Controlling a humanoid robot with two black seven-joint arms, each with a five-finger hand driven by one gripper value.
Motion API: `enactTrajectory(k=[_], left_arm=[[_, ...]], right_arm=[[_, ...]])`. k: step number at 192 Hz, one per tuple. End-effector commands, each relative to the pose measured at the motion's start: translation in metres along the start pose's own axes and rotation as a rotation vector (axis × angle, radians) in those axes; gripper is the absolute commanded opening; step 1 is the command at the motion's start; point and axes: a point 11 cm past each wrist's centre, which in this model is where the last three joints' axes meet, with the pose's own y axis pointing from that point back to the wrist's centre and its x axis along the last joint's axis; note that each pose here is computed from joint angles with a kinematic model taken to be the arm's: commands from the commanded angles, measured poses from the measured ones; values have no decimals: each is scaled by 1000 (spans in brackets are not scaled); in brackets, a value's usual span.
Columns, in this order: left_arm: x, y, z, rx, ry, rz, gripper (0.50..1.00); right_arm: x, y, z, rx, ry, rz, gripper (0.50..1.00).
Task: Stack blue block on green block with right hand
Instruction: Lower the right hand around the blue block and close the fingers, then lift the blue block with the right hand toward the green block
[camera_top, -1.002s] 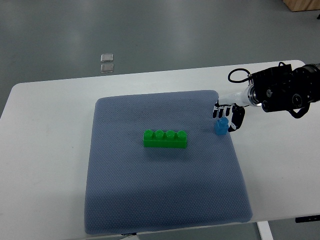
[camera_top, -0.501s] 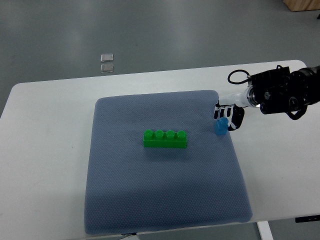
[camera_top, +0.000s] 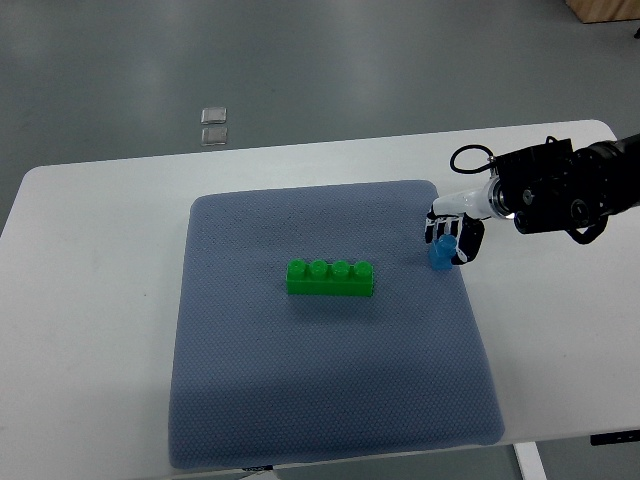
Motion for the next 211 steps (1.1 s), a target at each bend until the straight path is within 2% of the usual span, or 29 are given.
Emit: enactTrajectory(k=[1, 150, 183, 211], left_arm=[[0, 0, 0, 0, 0, 0, 1000], [0, 0, 0, 0, 0, 0, 1000], [0, 0, 0, 0, 0, 0, 1000], [0, 0, 0, 0, 0, 0, 1000]], right_arm=[[-2, -1, 3, -9, 3, 0, 731], [-1, -3, 5, -19, 25, 12, 688], [1, -3, 5, -19, 28, 26, 648], [2, -2, 5, -19, 29, 30, 570]])
